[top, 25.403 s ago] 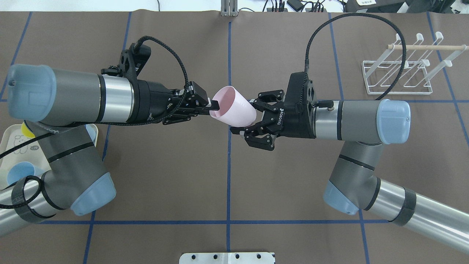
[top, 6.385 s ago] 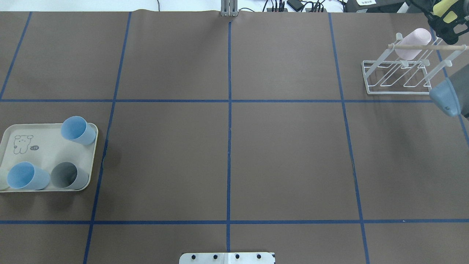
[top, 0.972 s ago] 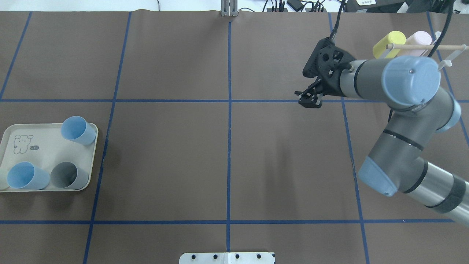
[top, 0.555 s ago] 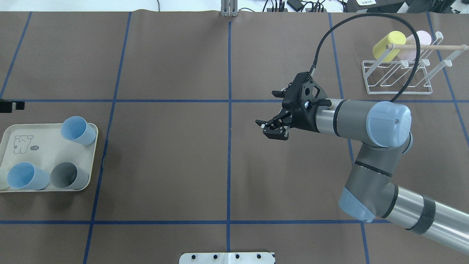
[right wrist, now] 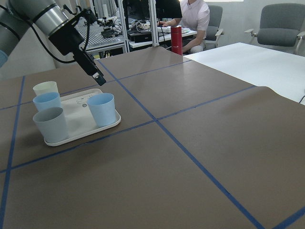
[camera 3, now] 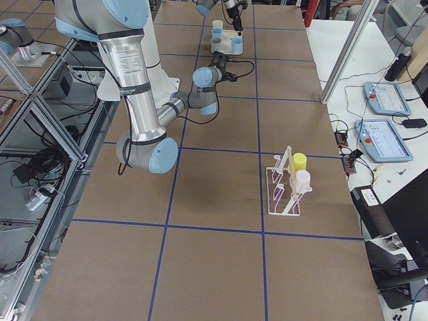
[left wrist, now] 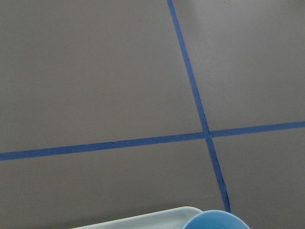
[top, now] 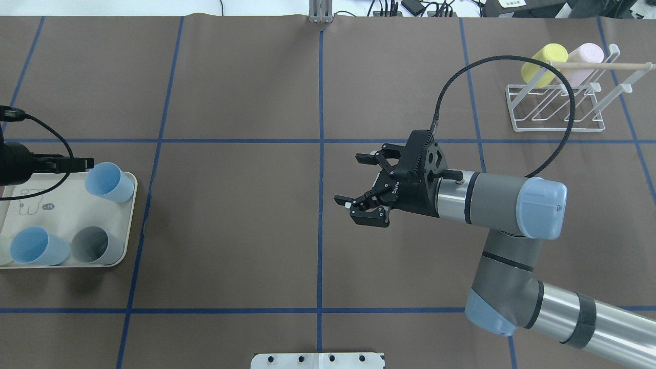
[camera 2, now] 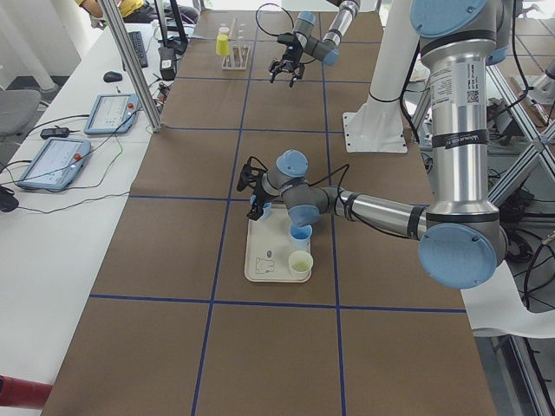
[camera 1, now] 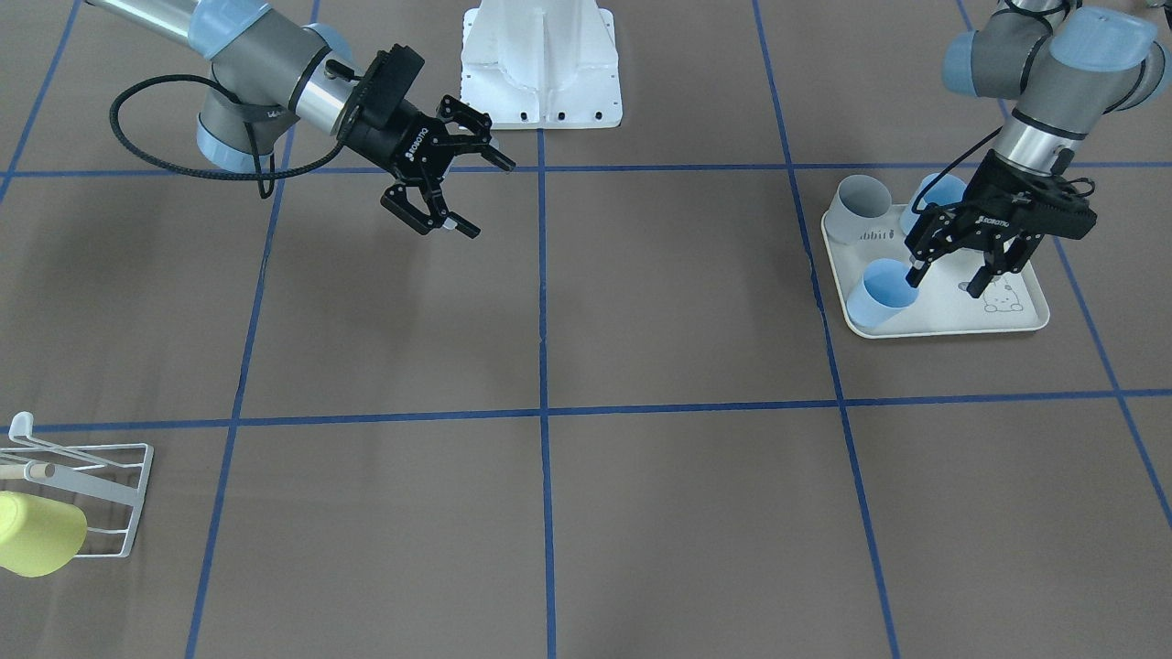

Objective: Transfer IKEA cup to right arm and place on rack

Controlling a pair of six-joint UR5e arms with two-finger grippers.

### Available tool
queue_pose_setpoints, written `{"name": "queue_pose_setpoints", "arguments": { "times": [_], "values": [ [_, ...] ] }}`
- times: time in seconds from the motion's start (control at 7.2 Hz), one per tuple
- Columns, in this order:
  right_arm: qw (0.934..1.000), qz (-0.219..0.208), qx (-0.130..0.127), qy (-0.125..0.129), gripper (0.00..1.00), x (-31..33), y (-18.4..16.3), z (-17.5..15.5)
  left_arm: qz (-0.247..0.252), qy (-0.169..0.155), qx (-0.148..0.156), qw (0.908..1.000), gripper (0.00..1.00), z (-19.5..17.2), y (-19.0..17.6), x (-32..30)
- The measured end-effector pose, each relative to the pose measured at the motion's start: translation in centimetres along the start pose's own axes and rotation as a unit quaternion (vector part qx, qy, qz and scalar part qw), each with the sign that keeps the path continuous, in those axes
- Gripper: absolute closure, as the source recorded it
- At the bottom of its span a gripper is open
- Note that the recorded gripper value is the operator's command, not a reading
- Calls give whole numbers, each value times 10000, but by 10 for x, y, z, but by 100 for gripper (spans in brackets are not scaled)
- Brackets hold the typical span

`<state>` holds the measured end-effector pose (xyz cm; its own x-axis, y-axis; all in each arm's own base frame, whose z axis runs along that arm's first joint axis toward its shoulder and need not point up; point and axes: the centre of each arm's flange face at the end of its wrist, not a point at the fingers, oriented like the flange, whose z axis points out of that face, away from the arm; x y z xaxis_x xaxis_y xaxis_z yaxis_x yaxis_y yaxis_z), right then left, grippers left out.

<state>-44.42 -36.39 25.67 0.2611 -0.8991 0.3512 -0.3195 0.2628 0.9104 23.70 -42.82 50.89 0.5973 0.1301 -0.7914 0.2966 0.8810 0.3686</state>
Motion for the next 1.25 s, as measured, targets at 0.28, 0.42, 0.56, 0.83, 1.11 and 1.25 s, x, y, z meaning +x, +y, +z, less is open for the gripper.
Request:
{"name": "queue_pose_setpoints", "arguments": {
  "times": [0.28, 0.42, 0.56, 0.83, 1.11, 1.25],
  "values": [
    [9999, -130, 31, -38, 1, -3, 1, 0, -69, -16, -46, 10000, 56, 9, 7, 5],
    [9999, -153, 29, -38, 1, -3, 2, 0, -68, -7, -68, 10000, 59, 10, 10, 7],
    [9999, -165, 24, -39, 1, -3, 2, 0, -61, 3, -86, 9999, 63, 12, 11, 9],
    [9998, -190, 15, -33, 1, -2, 3, 0, -48, 13, -112, 9999, 71, 13, 14, 11],
    [9997, -261, 10, -24, 1, -2, 3, 0, -43, 19, -131, 9999, 73, 13, 15, 12],
    [9996, -271, 10, -16, 1, -2, 3, 0, -39, 20, -140, 9999, 75, 14, 16, 12]
  ]
}}
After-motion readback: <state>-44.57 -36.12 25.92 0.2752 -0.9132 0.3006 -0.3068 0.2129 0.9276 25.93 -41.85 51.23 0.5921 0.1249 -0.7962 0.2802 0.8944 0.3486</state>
